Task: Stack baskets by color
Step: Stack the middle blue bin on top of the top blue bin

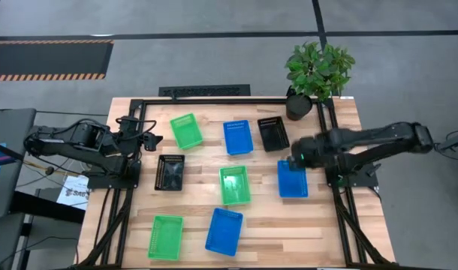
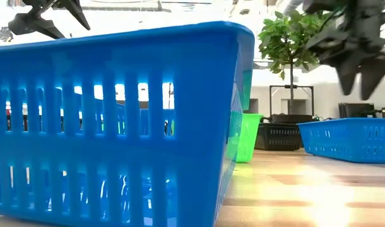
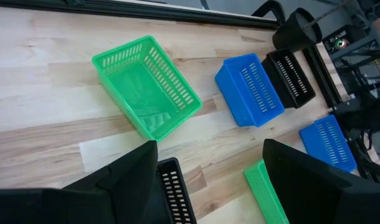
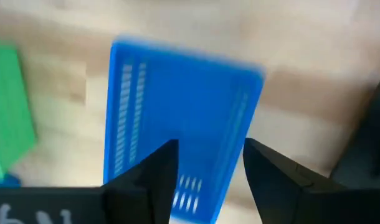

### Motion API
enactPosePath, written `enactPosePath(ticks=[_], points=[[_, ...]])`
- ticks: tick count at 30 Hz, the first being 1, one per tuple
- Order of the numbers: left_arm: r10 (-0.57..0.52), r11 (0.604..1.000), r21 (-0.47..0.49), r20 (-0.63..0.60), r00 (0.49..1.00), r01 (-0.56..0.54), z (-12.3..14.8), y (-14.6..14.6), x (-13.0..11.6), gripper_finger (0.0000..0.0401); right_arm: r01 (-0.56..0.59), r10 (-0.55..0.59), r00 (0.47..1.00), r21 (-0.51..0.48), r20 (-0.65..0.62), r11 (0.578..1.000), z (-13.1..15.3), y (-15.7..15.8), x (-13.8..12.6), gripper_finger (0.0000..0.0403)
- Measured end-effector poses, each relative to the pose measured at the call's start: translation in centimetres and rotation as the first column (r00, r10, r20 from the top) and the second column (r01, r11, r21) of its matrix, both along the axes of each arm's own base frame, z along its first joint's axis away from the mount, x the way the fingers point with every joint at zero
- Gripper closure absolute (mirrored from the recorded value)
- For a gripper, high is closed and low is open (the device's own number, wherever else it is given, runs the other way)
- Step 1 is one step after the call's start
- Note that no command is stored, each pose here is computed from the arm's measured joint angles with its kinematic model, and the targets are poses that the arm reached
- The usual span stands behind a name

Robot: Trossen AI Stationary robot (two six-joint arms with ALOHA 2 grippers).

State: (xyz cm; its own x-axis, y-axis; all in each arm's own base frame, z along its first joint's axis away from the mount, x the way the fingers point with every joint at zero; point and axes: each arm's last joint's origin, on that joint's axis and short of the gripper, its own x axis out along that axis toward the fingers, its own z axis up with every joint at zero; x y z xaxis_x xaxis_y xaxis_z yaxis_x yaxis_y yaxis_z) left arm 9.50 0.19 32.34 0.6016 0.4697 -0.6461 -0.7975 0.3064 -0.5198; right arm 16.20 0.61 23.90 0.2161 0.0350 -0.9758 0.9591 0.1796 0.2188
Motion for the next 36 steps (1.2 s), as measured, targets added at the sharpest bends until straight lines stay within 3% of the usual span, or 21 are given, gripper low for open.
enactPosePath(ticks=[12, 21, 28, 32, 36], points=[[-0.005, 1.0, 0.015, -0.008, 1.0, 0.006, 0.0, 0.0, 0.0, 0.0123, 0.123, -0.131, 0.983, -0.07, -0.131, 0.99, -2.0, 7.3, -0.6, 0.0197], [-0.013, 0.999, 0.042, -0.02, 1.0, 0.014, 0.0, 0.1, 0.0, 0.0123, 0.12, -0.141, 0.971, -0.119, -0.193, 0.986, -4.1, 8.2, 0.4, 0.0196], [-0.016, 0.999, 0.044, -0.022, 1.0, 0.017, 0.0, 0.0, 0.0, 0.0123, 0.161, -0.166, 0.98, -0.051, -0.107, 0.986, -7.6, 8.2, 0.3, 0.0203], [-0.016, 0.999, 0.044, -0.022, 1.0, 0.017, 0.0, 0.0, 0.0, 0.0123, 0.201, -0.203, 0.974, -0.035, -0.096, 0.979, -7.9, 8.2, 0.3, 0.0237], [-0.019, 0.999, 0.04, -0.023, 1.0, 0.02, 0.0, 0.0, 0.0, 0.0123, 0.233, -0.234, 0.967, -0.025, -0.101, 0.972, -7.9, 8.2, 0.2, 0.0325]])
